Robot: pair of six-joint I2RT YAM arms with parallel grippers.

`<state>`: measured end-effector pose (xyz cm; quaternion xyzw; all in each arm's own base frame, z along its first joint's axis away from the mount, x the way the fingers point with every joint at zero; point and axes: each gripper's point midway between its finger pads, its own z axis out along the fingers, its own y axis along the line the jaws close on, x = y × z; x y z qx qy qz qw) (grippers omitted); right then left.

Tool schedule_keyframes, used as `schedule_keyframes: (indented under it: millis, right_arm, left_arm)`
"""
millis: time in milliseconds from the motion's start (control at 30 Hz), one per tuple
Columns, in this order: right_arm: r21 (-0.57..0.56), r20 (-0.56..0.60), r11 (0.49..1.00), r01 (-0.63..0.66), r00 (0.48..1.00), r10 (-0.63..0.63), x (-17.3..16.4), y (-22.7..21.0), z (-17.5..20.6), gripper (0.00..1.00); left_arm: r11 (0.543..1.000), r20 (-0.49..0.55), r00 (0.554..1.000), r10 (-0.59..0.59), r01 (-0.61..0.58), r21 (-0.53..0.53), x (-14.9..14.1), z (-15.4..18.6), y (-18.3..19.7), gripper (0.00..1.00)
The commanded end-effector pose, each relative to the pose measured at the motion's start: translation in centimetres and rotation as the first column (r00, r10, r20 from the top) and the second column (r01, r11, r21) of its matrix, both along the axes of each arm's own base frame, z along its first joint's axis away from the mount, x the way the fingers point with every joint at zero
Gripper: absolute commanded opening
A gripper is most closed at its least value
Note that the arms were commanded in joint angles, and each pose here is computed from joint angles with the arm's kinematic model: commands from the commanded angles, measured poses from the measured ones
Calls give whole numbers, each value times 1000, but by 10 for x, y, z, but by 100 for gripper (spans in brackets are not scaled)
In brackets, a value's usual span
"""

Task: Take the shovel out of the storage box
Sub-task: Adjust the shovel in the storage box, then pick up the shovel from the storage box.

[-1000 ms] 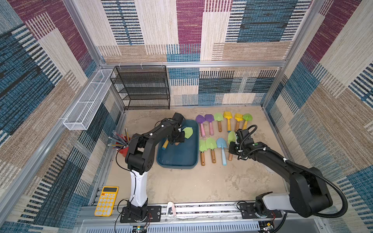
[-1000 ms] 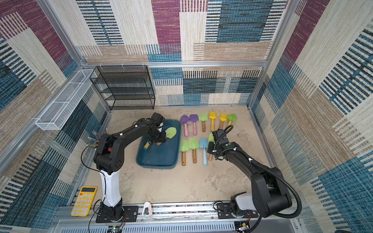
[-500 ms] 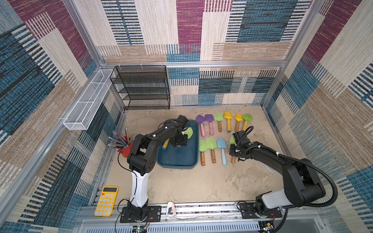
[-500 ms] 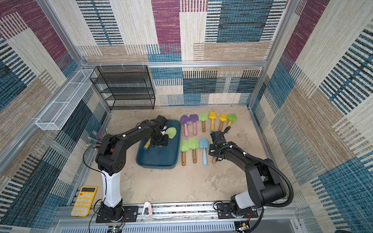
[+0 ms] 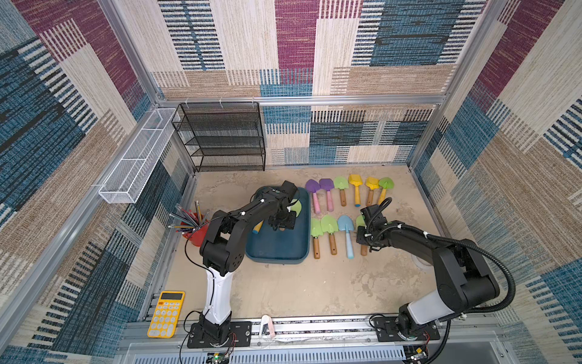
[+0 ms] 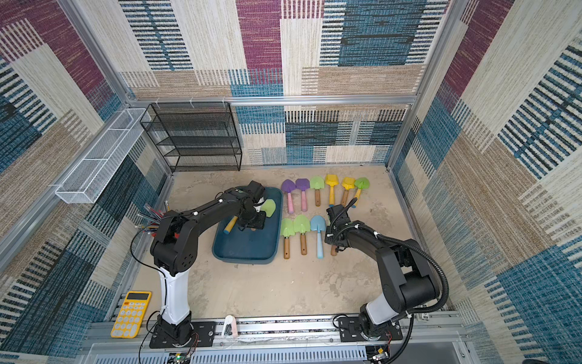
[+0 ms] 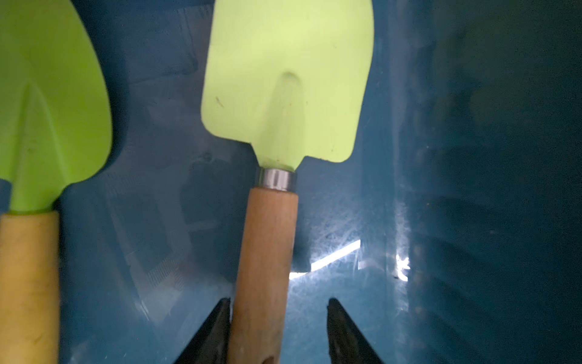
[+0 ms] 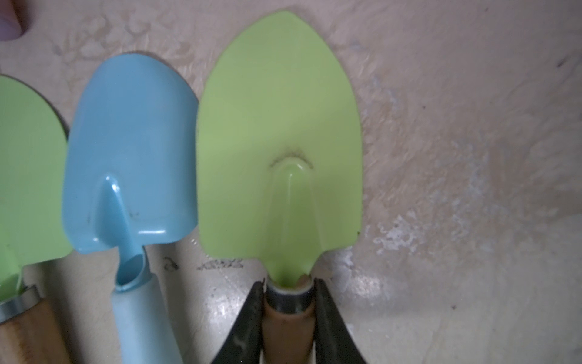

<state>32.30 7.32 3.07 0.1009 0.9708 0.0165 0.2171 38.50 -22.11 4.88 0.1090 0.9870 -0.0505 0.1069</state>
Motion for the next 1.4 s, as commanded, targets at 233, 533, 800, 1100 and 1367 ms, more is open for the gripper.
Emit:
schedule_keyframes:
  millis: [233, 533, 800, 1100, 1367]
  right_arm:
    - [13, 40, 1000, -7, 999, 6, 7, 3, 8, 33]
    - [55, 144, 998, -6, 990, -2, 12, 6, 48, 45]
    - [93, 168, 995, -20, 986, 4, 14, 12, 53, 45]
    - [103, 201, 994, -35, 980, 14, 15, 13, 62, 44]
    - [108, 208, 993, -41, 978, 18, 14, 15, 64, 45]
  left_arm:
    - [998, 6, 999, -48, 48, 28, -3, 3, -4, 52]
    - [984, 21, 997, -80, 76, 160, 0, 2, 3, 48]
    - [969, 33, 993, -111, 101, 227, 3, 2, 4, 42]
    - [942, 14, 989, -150, 139, 304, 7, -1, 5, 27]
    - [932, -20, 988, -155, 153, 328, 4, -11, 5, 30]
